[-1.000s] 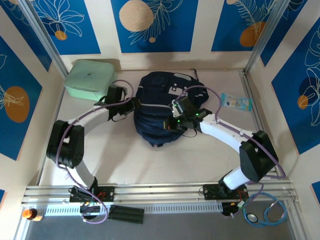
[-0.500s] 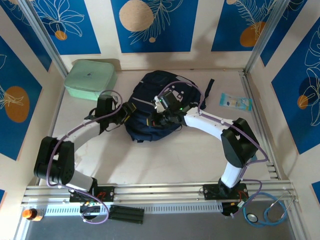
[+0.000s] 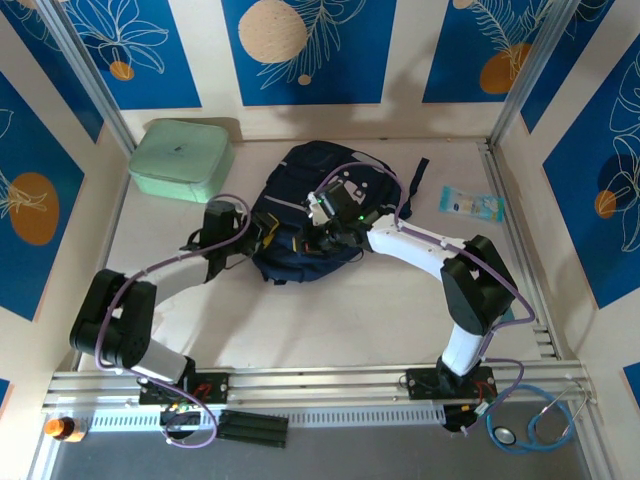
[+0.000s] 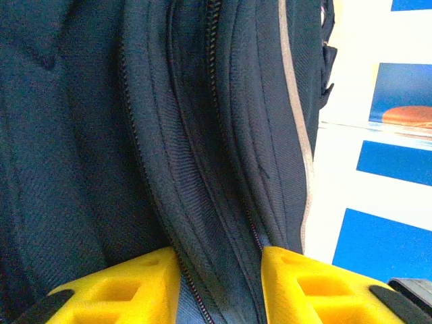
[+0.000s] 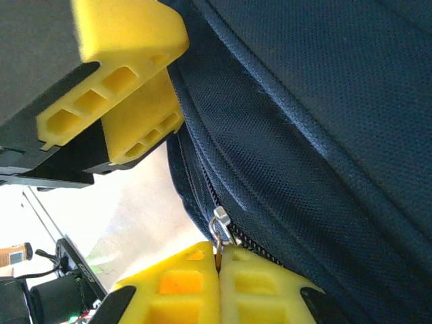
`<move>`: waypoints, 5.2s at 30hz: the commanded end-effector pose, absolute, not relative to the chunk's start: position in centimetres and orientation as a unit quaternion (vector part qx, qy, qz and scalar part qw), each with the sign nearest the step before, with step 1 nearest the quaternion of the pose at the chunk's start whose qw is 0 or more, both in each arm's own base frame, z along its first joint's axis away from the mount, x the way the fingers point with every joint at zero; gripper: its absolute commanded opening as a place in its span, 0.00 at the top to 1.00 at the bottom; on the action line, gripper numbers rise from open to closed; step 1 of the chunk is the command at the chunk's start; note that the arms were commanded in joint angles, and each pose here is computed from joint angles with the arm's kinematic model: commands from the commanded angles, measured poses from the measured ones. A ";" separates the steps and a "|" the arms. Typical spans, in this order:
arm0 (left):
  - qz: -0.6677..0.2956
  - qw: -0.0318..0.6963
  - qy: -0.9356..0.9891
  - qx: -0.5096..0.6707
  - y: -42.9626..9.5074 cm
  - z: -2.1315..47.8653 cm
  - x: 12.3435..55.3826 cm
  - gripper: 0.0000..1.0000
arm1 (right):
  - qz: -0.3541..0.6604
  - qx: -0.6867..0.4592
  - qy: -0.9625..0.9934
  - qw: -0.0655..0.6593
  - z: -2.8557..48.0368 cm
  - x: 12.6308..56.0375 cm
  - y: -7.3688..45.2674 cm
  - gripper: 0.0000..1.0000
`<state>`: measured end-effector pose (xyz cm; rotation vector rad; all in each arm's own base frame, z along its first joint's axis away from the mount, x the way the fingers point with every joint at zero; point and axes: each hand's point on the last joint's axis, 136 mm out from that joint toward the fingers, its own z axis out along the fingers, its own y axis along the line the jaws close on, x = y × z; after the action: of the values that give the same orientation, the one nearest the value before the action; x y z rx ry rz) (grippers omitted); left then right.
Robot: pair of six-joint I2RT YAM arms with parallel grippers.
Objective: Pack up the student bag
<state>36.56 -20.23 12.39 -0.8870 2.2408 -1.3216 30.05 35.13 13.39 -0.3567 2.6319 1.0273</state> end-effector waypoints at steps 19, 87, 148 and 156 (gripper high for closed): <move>-0.488 0.197 0.792 -0.309 -21.7 11.5 37.7 0.90 | 0.278 -0.176 0.925 0.190 13.0 29.3 34.5 1.00; -0.404 0.226 0.864 -0.199 -20.2 14.5 35.8 0.50 | 0.336 0.002 0.923 0.186 14.5 40.7 21.7 0.26; -0.515 0.186 0.823 -0.153 -29.5 16.4 38.1 0.51 | 0.236 -0.085 0.945 0.210 10.4 34.1 22.2 0.73; -0.511 0.187 0.825 -0.153 -29.4 16.3 38.1 0.51 | 0.202 -0.073 0.952 0.218 10.0 34.2 21.1 0.72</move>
<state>37.80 -28.30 13.56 -0.5303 2.3868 -1.3823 34.05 21.45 9.52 -0.2021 2.6462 0.6118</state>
